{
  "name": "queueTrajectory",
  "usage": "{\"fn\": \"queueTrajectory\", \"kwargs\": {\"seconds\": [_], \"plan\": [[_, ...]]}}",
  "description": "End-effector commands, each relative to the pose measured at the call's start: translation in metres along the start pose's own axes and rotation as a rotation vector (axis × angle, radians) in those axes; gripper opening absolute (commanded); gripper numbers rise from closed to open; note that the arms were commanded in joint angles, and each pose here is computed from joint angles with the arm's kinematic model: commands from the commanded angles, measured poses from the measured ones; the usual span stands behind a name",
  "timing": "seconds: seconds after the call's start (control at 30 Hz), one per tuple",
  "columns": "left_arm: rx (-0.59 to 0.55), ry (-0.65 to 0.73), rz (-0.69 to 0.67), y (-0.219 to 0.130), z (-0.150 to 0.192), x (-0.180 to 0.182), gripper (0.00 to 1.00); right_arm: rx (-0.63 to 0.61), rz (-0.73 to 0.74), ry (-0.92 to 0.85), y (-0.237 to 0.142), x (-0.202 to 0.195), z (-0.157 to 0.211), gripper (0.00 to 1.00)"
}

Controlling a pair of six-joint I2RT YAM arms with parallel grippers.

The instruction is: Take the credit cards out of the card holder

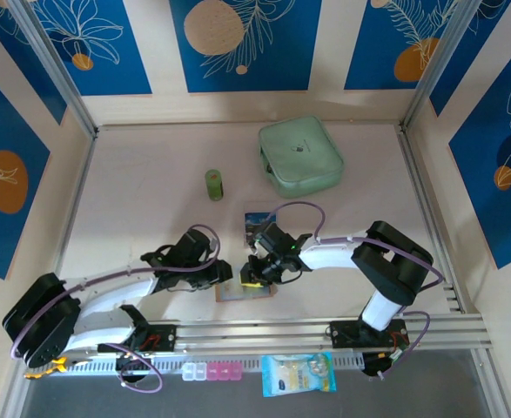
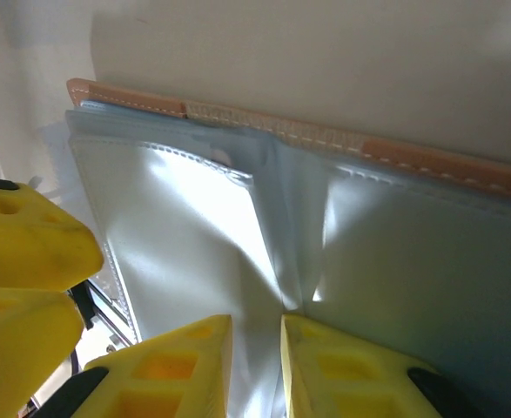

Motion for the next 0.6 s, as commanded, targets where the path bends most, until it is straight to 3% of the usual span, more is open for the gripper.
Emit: {"fn": "queueTrajectory", "kwargs": {"seconds": [0.0, 0.3, 0.57], "plan": [[0.017, 0.005, 0.031, 0.004, 0.002, -0.008, 0.32, 0.019, 0.033, 0.037, 0.002, -0.013, 0.008, 0.24], [0.027, 0.004, 0.036, 0.009, 0.002, -0.011, 0.22, 0.007, 0.020, 0.025, -0.006, -0.005, 0.005, 0.24], [0.036, 0.022, 0.042, 0.006, 0.003, -0.024, 0.18, -0.032, 0.033, 0.002, -0.024, 0.005, 0.002, 0.32]]}}
Point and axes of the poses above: each hand's point on the last joint's axis, 136 mm out from that joint toward the fingers, its own y axis out along the fingers, its own x axis along the line the jaws close on, z = x × y, the point moved 4 cm from there along -y, back along the fingers, and after that the axes turned 10 degrees about -y, right-handed, at the moved point
